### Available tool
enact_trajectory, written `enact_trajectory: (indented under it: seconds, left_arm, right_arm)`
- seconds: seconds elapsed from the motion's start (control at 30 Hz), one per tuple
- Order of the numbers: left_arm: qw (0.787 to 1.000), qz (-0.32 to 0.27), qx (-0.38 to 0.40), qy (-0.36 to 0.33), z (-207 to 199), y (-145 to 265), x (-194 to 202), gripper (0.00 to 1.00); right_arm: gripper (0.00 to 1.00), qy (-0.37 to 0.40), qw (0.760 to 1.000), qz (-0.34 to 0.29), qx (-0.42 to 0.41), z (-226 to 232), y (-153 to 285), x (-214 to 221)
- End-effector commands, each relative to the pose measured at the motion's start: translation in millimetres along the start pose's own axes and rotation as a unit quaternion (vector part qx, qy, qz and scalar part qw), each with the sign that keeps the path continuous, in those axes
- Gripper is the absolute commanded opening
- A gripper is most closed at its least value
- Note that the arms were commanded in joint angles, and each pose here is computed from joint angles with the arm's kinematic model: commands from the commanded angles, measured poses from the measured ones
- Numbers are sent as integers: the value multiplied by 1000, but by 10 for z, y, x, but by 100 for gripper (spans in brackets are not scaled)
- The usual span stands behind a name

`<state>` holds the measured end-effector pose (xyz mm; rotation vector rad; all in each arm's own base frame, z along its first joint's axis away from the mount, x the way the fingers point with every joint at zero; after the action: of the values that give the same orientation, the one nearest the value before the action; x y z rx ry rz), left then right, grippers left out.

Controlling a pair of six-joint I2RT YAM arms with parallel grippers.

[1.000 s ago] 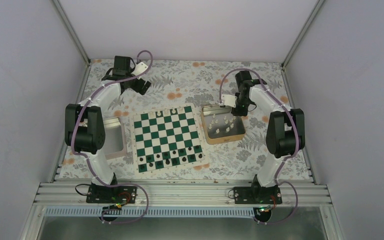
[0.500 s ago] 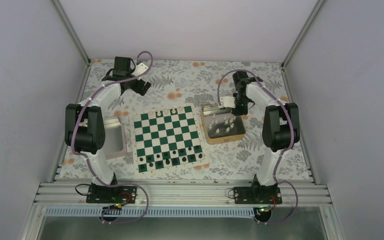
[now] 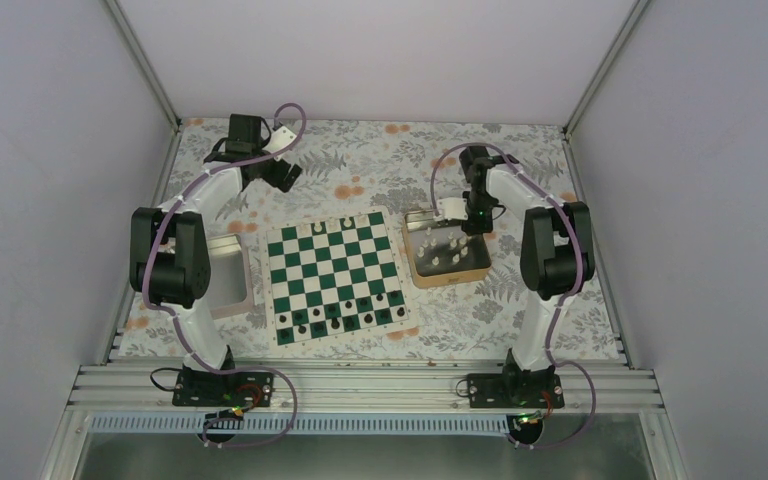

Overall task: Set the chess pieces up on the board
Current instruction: Pick up the chess piece from the storage box.

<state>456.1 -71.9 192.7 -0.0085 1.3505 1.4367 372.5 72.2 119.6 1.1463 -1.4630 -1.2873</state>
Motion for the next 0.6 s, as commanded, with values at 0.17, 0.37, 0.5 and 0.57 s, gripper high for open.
enact_trajectory:
  seconds: [0.17, 0.37, 0.5, 0.57]
  left_arm:
    - [1000, -3, -2, 2, -23, -12, 0, 100]
    - [1000, -2, -2, 2, -24, 2, 7, 100]
    - [1000, -5, -4, 1, -10, 14, -12, 100]
    - [1000, -5, -3, 1, -14, 10, -9, 100]
  right_arm:
    - [25, 4, 1000, 22, -8, 66, -136, -32]
    - [21, 4, 1000, 24, -9, 83, -178, -56]
    - [12, 3, 1000, 24, -4, 65, -137, -67]
    - [10, 1, 1000, 24, -1, 46, -101, -69]
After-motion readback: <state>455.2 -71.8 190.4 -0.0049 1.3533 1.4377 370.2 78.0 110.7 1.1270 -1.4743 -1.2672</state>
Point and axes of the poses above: each gripper's point midway between its finger pads, its own y axis back along the fingers, its own z axis along the line the jaws close on, x = y × z, the point moved 7 cm from there along y, back along the fingers, and after that the axes turned 10 degrees about -y, right-handed, at the moved point
